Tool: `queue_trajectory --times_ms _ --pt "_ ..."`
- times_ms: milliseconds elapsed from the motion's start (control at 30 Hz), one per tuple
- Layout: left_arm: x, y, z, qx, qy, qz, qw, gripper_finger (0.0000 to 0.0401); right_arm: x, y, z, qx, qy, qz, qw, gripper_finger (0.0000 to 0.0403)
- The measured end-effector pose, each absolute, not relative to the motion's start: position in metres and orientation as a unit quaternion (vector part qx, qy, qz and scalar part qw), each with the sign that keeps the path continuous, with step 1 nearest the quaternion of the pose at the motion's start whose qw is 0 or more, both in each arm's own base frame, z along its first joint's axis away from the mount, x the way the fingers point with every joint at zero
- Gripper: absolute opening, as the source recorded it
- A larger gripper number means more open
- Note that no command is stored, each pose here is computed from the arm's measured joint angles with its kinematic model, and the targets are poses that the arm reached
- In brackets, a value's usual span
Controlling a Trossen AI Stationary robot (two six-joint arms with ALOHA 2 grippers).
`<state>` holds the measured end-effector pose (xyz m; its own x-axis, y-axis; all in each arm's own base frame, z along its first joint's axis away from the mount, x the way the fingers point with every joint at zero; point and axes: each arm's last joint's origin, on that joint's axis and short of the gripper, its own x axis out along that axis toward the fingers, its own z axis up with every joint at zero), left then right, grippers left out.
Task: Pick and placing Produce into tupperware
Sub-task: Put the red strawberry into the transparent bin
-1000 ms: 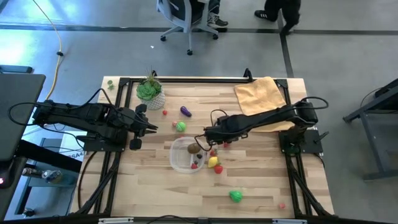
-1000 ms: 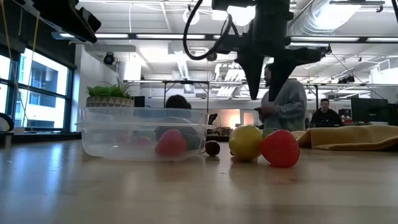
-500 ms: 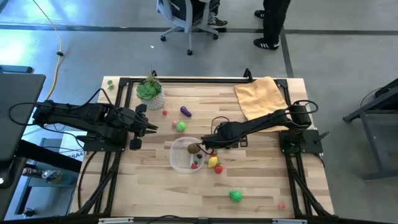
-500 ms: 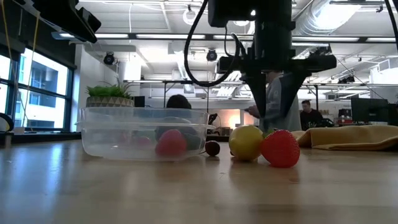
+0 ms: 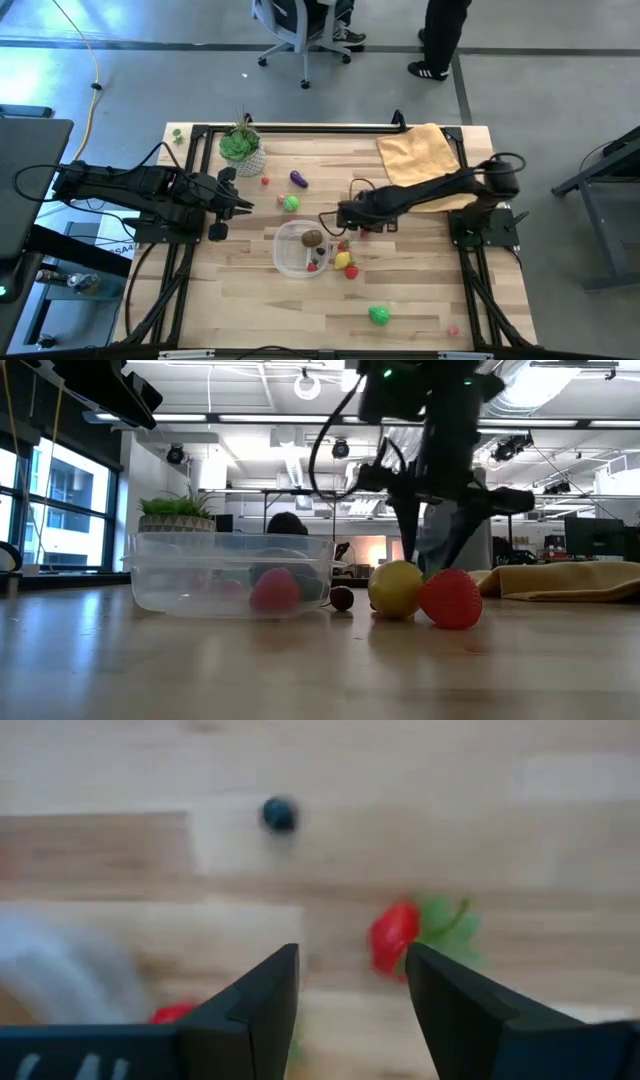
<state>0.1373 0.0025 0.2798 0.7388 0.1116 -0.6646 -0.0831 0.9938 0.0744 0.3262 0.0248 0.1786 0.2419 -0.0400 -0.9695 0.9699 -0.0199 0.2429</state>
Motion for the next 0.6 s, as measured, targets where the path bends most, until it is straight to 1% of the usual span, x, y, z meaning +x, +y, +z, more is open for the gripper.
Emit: queue_trajectory --times_ms 67,233,600 --pt "0.137 0.002 0.28 0.02 0.358 0.052 0.932 0.004 0.319 0.03 0.179 0.57 0.401 -0.443 0.564 0.0179" --pt "0.137 0.002 0.28 0.02 0.358 0.052 0.932 0.004 0.306 0.037 0.171 0.581 0.395 -0.467 0.537 0.0179" --pt "0.137 0.002 0.28 0.02 0.358 0.052 0.932 0.004 0.308 0.033 0.163 0.579 0.392 -0.481 0.529 0.0179"
